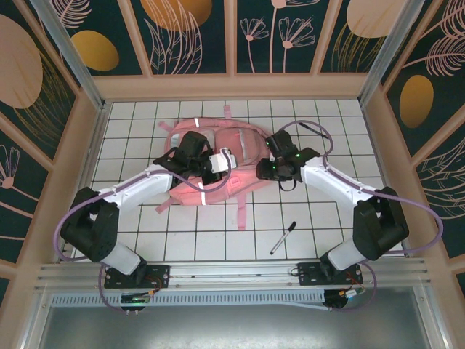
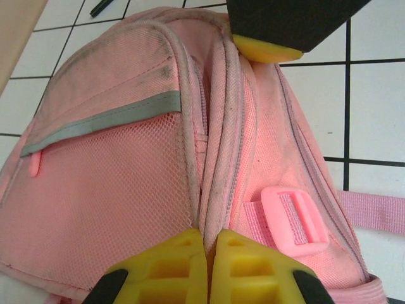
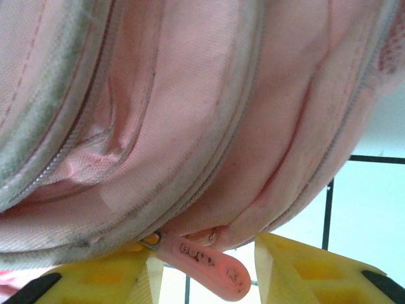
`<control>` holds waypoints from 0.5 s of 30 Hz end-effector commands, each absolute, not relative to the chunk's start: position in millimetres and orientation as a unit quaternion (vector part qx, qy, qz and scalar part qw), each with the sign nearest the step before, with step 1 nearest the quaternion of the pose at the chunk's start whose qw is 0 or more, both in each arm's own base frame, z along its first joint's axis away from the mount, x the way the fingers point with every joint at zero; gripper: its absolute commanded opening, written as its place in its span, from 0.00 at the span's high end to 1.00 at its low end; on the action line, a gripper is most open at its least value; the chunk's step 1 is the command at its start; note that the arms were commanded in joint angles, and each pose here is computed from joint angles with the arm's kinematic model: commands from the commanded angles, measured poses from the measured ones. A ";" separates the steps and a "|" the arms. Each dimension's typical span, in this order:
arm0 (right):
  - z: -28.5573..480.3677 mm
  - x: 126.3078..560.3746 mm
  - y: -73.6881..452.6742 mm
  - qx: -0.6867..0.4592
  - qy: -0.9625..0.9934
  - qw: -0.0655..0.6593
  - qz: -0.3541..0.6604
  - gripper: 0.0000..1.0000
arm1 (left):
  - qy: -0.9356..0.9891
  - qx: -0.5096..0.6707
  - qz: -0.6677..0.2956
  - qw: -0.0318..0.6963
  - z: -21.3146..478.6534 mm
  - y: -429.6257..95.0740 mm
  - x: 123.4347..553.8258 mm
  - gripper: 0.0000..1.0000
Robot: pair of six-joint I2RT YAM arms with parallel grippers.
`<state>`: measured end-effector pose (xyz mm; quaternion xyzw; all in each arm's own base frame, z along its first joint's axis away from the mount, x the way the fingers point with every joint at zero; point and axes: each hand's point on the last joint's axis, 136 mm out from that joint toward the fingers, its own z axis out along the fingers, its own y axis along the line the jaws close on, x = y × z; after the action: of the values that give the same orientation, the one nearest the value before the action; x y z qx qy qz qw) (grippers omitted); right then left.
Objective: Pack books, pencil case, and school supplies into a backpack
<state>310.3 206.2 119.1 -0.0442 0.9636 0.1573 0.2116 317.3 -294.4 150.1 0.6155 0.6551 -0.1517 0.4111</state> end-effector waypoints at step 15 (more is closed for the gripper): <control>138.3 291.9 210.3 -0.297 0.921 0.191 0.169 0.54 | 0.531 0.687 -0.229 0.440 185.9 -308.1 274.3 1.00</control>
<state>289.0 203.5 126.4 -0.2451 0.9386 0.1632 0.1800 289.9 -292.9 151.5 0.6637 0.6037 -0.1911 0.3983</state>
